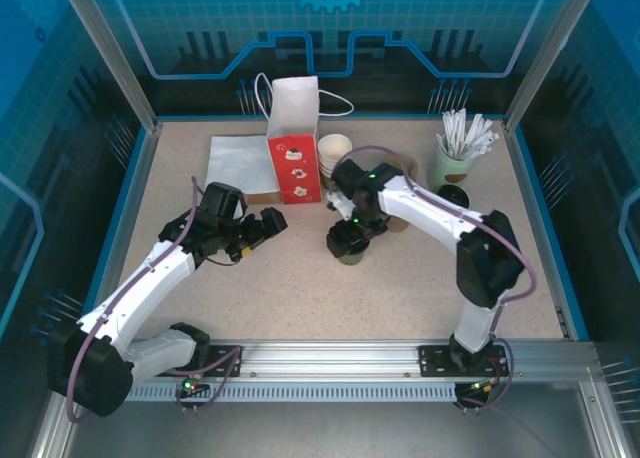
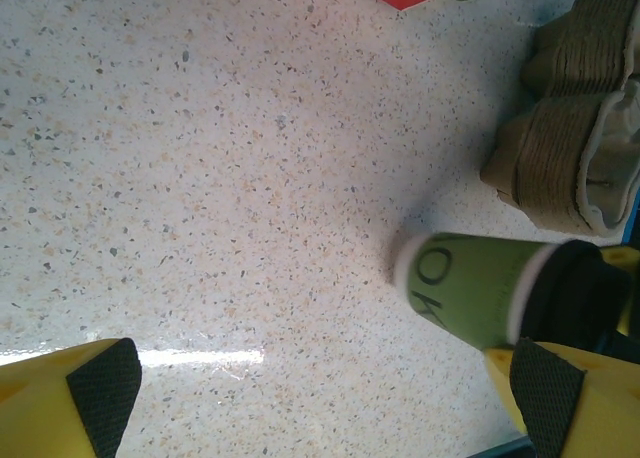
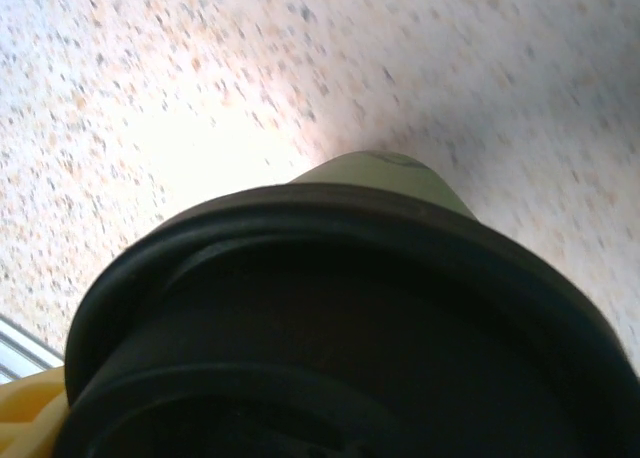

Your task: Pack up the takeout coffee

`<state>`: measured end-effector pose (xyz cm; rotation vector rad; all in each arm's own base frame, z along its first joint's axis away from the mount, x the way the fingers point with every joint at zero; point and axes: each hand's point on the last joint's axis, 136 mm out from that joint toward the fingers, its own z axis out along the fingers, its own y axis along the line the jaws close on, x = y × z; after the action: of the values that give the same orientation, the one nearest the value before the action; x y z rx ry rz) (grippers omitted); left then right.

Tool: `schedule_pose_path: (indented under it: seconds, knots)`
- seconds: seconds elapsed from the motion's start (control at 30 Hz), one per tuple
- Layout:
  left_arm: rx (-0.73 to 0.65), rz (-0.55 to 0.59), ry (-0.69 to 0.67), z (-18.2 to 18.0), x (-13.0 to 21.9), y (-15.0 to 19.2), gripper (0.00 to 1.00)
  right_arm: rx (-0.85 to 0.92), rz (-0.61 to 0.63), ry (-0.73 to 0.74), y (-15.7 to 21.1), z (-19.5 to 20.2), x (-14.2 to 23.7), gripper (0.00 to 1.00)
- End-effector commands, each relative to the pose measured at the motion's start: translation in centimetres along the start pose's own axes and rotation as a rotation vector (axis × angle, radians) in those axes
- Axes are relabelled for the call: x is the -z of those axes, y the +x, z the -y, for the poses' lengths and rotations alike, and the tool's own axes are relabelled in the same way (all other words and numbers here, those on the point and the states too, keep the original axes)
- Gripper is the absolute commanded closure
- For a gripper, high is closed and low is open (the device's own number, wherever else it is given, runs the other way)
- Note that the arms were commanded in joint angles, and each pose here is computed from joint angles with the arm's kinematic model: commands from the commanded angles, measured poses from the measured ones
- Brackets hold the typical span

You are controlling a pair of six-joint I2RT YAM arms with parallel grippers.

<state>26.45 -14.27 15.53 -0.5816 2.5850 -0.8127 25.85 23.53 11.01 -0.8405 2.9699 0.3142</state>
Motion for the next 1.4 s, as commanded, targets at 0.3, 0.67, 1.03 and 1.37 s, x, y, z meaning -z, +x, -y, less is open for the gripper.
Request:
schedule_pose_path:
  seconds: [0.3, 0.67, 1.03, 1.37]
  knots:
    - [-0.075, 0.087, 0.014, 1.4, 1.6, -2.3, 0.01, -0.374, 0.097, -0.011, 6.9, 11.3, 3.7, 0.18]
    - [-0.092, 0.129, 0.003, 1.8, 2.1, -3.3, 0.01, -0.590, 0.185, 0.007, 8.2, 20.1, 4.6, 0.18]
    - [-0.097, 0.130, -0.012, 2.1, 2.4, -3.7, 0.01, -0.628, 0.165, 0.010, 8.1, 22.3, 2.0, 0.17]
    - [-0.095, 0.128, -0.017, 2.0, 2.2, -3.8, 0.01, -0.627, 0.155, -0.014, 8.1, 22.1, 1.2, 0.10]
